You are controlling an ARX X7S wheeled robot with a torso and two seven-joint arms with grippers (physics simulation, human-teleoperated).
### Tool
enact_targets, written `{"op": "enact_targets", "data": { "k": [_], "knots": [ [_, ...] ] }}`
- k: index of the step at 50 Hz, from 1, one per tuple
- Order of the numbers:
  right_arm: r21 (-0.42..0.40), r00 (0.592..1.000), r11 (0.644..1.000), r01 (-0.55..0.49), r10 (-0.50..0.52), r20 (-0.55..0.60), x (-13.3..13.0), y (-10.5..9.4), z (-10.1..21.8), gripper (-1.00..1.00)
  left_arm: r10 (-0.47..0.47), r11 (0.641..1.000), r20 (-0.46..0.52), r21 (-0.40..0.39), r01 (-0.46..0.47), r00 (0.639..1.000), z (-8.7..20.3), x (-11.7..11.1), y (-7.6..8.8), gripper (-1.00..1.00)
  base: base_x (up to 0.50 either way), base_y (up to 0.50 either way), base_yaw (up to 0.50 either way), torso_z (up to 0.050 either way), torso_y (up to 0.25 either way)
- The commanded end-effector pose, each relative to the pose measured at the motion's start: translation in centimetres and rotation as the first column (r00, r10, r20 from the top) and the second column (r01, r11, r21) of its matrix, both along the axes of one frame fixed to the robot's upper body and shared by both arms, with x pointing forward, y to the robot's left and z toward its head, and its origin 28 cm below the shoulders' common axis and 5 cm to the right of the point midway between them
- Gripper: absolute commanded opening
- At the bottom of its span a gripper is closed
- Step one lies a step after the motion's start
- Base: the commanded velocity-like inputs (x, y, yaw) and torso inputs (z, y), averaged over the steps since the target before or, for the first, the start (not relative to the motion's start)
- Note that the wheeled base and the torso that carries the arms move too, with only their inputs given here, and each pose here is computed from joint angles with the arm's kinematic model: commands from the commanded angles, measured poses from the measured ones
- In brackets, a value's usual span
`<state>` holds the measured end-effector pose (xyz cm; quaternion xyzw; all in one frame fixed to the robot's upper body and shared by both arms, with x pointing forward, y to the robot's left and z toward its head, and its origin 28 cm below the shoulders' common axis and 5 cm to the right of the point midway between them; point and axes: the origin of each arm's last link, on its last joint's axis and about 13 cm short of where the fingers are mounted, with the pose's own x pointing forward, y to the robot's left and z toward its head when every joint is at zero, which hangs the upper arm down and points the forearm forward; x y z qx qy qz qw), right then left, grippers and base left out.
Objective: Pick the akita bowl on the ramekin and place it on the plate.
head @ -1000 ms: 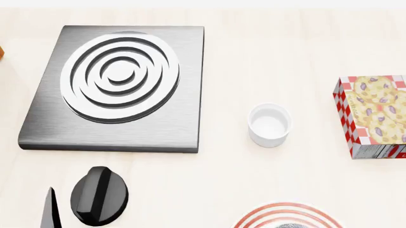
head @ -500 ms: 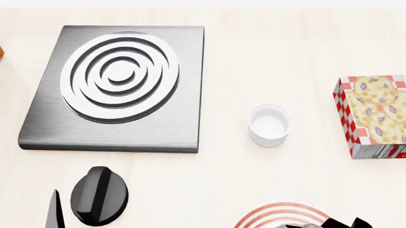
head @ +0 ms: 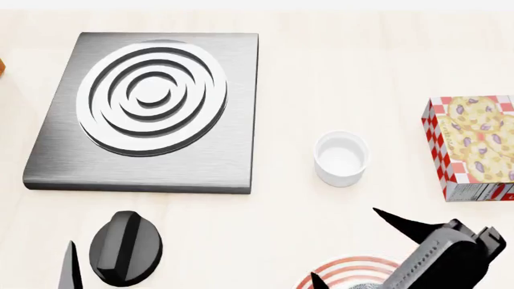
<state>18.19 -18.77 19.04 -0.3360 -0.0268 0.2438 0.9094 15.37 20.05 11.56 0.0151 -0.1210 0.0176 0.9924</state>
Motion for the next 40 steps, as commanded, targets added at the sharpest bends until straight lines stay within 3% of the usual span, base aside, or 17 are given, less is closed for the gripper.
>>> {"op": "enact_targets", "data": {
  "k": [1, 16, 22, 31, 40],
  "knots": [
    [0.168, 0.991, 0.983, 0.070, -0.088, 0.103, 1.2, 0.4, -0.8, 1.00, 0.006, 1.000, 0.000, -0.001, -0.006, 1.000, 0.0, 0.0, 0.0, 1.00, 0.00, 0.00, 0.00, 0.000, 0.000],
    [0.393, 0.943, 0.905, 0.163, -0.260, 0.209, 2.0, 1.4, -1.2, 1.00, -0.004, 1.000, 0.021, -0.019, 0.004, 1.000, 0.0, 0.2, 0.2, 1.00, 0.00, 0.00, 0.00, 0.000, 0.000],
    [0.461, 0.913, 0.862, 0.210, -0.342, 0.223, 2.4, 1.1, -1.4, 1.00, -0.007, 1.000, 0.029, -0.023, 0.007, 1.000, 0.0, 0.2, 0.3, 1.00, 0.00, 0.00, 0.00, 0.000, 0.000],
    [0.592, 0.861, 0.769, 0.241, -0.451, 0.236, 2.8, 0.9, -2.4, 1.00, -0.011, 1.000, 0.033, -0.025, 0.012, 0.999, -0.1, 0.3, 0.3, 1.00, 0.00, 0.00, 0.00, 0.000, 0.000],
    [0.624, 0.839, 0.747, 0.231, -0.477, 0.260, 2.5, 1.0, -3.0, 1.00, -0.014, 1.000, 0.040, -0.022, 0.015, 0.999, 0.0, 0.1, 0.2, 1.00, 0.00, 0.00, 0.00, 0.000, 0.162]
  ]
}}
